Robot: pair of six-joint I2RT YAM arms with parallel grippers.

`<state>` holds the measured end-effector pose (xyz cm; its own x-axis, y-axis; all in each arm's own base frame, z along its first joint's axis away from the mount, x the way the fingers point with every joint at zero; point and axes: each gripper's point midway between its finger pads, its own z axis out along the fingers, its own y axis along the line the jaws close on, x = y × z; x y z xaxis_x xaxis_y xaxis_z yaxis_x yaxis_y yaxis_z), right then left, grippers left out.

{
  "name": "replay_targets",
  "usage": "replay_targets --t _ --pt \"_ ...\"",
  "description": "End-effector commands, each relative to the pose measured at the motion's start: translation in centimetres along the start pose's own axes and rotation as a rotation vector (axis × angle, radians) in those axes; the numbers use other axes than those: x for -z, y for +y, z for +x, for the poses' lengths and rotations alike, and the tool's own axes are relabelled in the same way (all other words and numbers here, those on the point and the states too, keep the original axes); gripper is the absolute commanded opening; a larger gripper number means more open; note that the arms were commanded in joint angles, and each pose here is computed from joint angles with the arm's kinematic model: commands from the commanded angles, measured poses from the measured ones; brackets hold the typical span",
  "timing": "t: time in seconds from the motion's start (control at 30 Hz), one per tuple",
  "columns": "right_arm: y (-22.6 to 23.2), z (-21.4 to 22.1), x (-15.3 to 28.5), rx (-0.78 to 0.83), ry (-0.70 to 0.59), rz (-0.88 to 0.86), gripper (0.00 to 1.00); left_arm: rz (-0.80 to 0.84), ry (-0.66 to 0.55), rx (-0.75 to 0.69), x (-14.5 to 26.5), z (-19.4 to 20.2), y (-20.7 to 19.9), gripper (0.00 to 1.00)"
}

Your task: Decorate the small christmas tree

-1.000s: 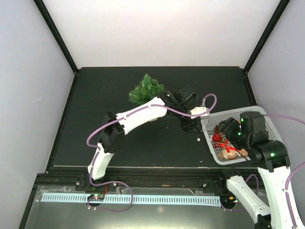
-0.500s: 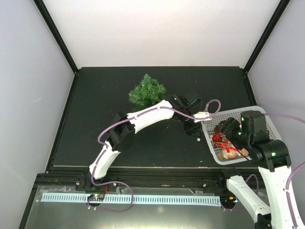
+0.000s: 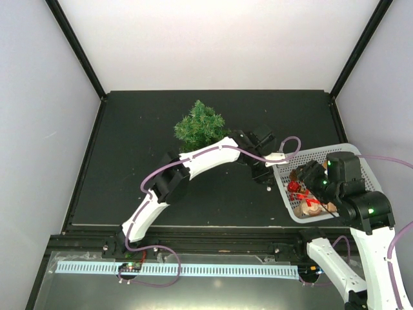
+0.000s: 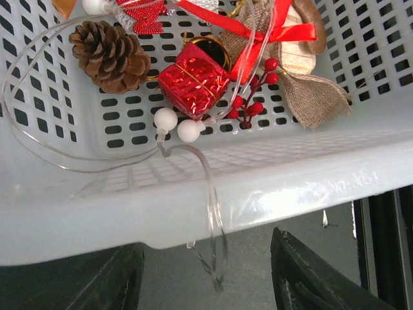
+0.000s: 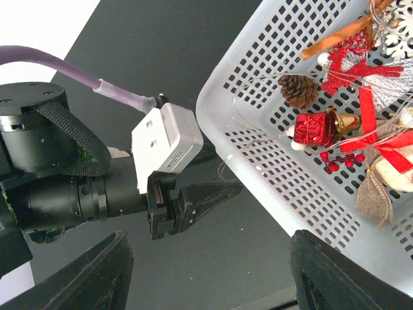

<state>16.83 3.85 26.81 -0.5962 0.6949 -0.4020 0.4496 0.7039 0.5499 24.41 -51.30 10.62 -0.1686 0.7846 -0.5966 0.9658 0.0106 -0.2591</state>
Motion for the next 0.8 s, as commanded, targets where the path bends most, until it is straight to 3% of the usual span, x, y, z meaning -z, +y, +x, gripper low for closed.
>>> replay_targets --t 0.0,0.07,0.17,0.27,0.47,0.77 --pt "-0.2 0.2 0.3 0.008 0.005 -0.003 0.68 -0.005 -0.021 -0.013 -0.4 -1.2 0.0 0.54" --pt "-0.3 0.3 0.2 0.009 0.007 0.0 0.68 -0.006 -0.019 -0.011 -0.5 -1.2 0.1 0.47" --pt "-0.5 0.5 0.2 0.009 0.01 0.002 0.68 -0.002 -0.022 -0.006 -0.5 -1.2 0.0 0.2" --pt "-0.7 0.6 0.3 0.01 0.01 0.001 0.68 -0.003 -0.026 -0.003 -0.3 -1.4 0.0 0.03" --pt "-0.6 0.1 0.7 0.028 -0.017 0.004 0.68 -0.037 -0.016 -0.014 1.9 -1.7 -0.5 0.02" --pt "0.2 -1.6 0.5 0.065 -0.078 0.006 0.7 -0.112 -0.02 -0.053 11.5 -2.8 -3.7 0.02"
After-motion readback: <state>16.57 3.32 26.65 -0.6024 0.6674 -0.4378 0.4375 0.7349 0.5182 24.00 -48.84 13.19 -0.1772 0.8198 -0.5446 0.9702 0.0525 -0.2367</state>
